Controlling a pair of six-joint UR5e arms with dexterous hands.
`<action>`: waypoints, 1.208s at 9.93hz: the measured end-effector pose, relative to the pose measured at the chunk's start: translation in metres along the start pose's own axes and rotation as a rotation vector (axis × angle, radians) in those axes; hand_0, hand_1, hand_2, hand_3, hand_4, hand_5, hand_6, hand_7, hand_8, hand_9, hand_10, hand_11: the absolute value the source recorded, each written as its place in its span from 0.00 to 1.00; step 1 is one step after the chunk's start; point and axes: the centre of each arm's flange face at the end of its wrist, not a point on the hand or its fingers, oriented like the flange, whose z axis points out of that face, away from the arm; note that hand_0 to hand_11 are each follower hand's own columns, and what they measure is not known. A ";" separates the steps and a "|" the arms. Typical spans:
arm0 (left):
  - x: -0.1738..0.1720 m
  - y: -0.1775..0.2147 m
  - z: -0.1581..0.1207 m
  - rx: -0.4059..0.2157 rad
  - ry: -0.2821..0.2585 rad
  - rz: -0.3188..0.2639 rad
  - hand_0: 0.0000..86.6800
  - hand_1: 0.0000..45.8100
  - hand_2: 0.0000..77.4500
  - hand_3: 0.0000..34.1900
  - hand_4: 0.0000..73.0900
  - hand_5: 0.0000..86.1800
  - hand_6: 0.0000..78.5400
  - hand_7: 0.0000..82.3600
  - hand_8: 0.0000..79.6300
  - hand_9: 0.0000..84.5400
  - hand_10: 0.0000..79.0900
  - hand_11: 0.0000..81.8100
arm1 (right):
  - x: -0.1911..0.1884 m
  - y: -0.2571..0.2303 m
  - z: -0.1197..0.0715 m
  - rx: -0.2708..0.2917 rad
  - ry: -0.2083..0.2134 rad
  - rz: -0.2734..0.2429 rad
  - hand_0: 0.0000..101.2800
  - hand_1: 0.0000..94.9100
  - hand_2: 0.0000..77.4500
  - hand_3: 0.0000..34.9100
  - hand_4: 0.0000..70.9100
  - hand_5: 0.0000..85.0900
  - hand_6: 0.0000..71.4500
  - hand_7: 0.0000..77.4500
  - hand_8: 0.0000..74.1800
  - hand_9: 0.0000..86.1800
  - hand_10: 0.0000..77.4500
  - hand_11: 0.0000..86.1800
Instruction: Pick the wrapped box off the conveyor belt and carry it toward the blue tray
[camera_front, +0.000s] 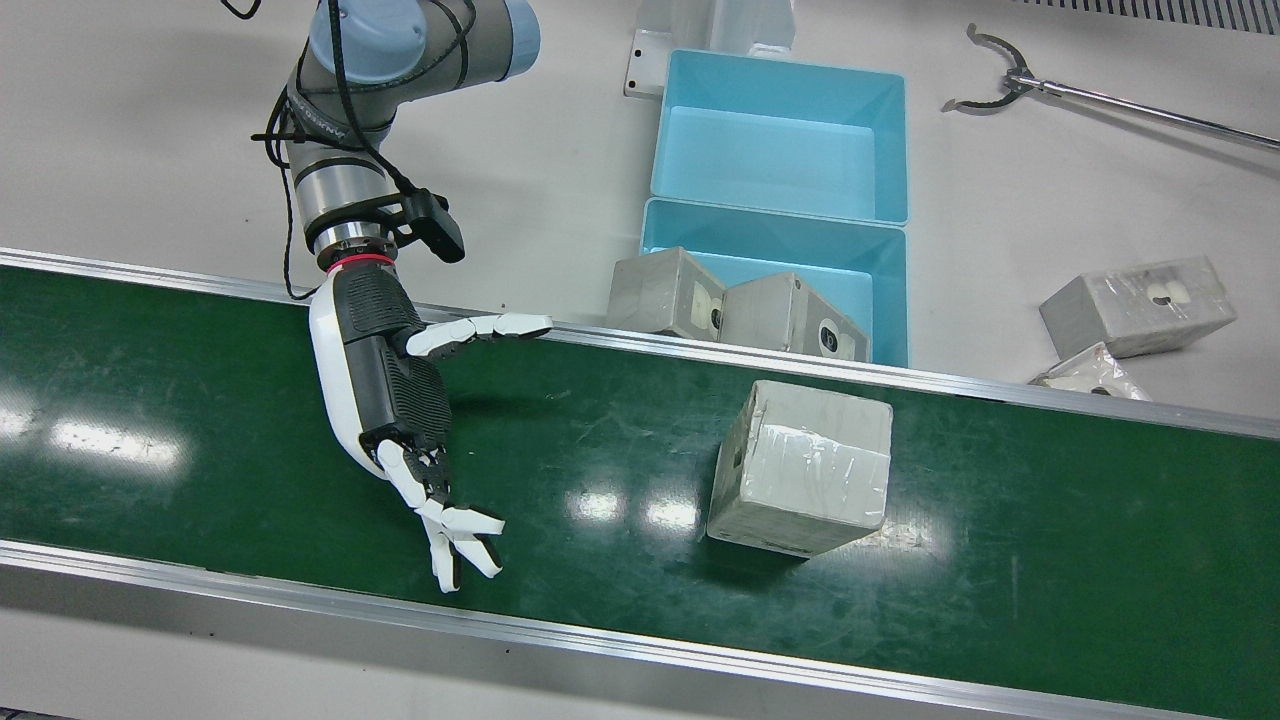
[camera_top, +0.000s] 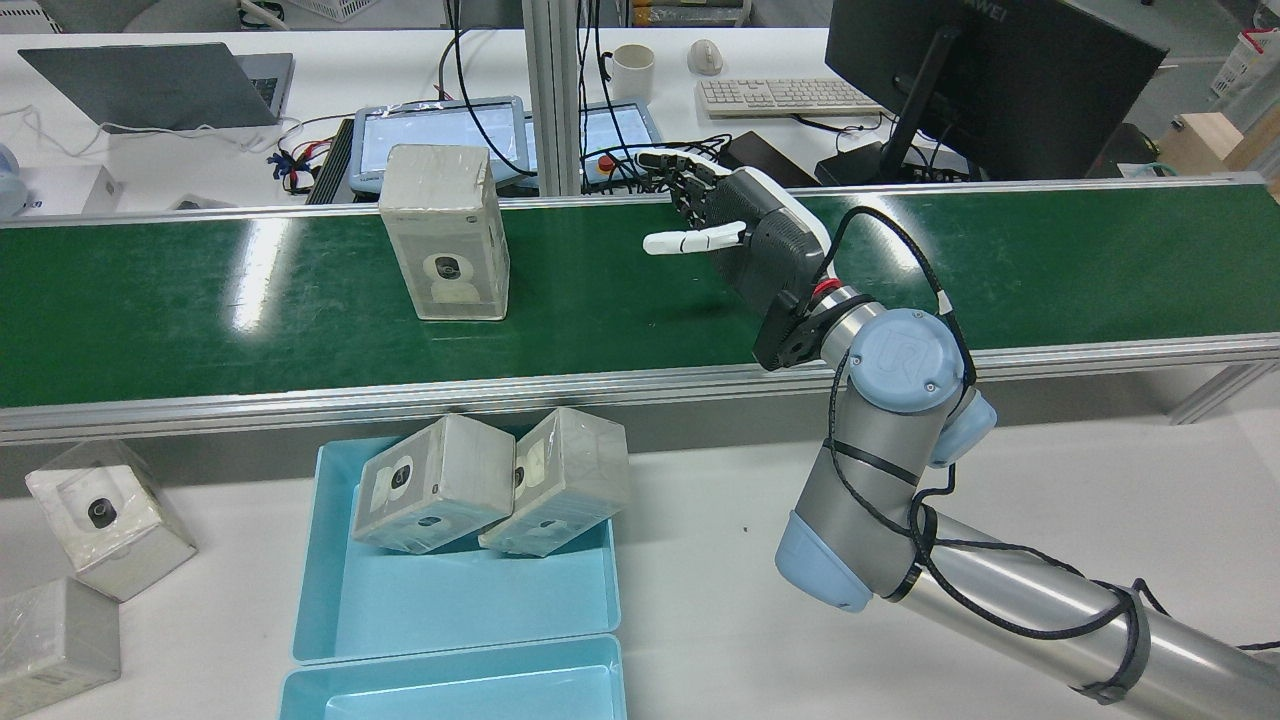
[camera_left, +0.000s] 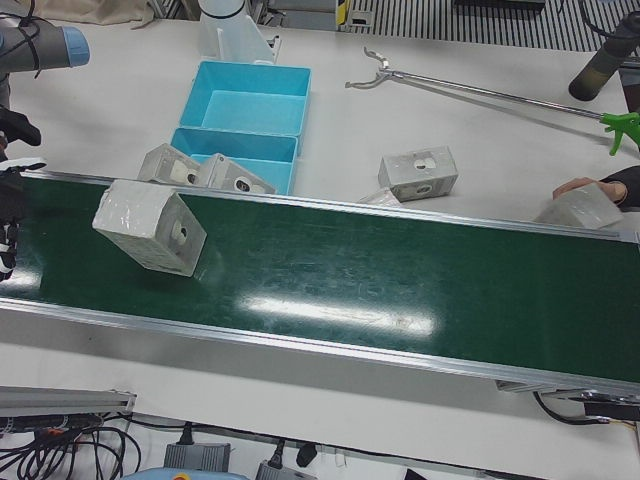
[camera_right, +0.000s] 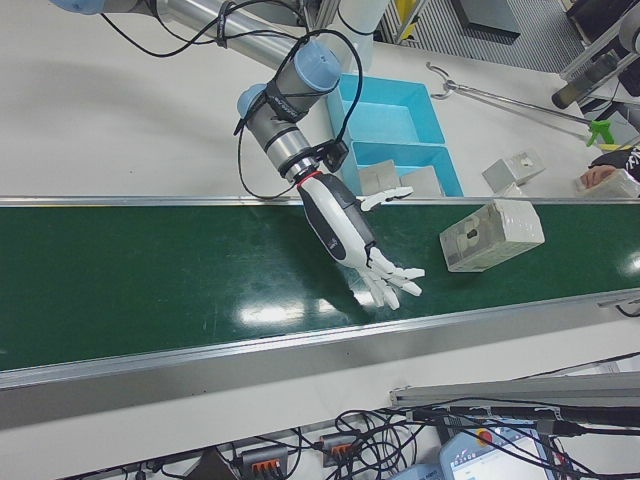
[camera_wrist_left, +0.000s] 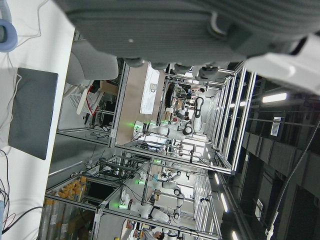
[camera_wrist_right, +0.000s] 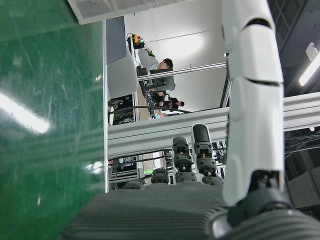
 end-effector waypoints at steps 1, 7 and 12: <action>0.000 0.000 0.000 0.000 0.000 0.000 0.00 0.00 0.01 0.00 0.00 0.01 0.01 0.01 0.01 0.01 0.01 0.01 | 0.000 0.000 0.000 0.000 0.001 0.000 0.48 0.17 0.15 0.00 0.15 0.29 0.08 0.08 0.01 0.05 0.00 0.01; 0.000 0.000 0.000 0.000 0.000 0.000 0.00 0.00 0.01 0.00 0.00 0.01 0.01 0.01 0.01 0.00 0.00 0.01 | 0.001 0.000 0.000 0.000 0.001 0.000 0.48 0.17 0.15 0.00 0.15 0.29 0.08 0.08 0.01 0.05 0.00 0.01; 0.000 0.000 0.000 0.000 0.000 0.000 0.00 0.00 0.01 0.00 0.00 0.01 0.01 0.01 0.01 0.00 0.01 0.01 | 0.001 -0.001 0.000 0.001 0.001 -0.004 0.48 0.17 0.17 0.00 0.15 0.31 0.08 0.08 0.02 0.05 0.00 0.01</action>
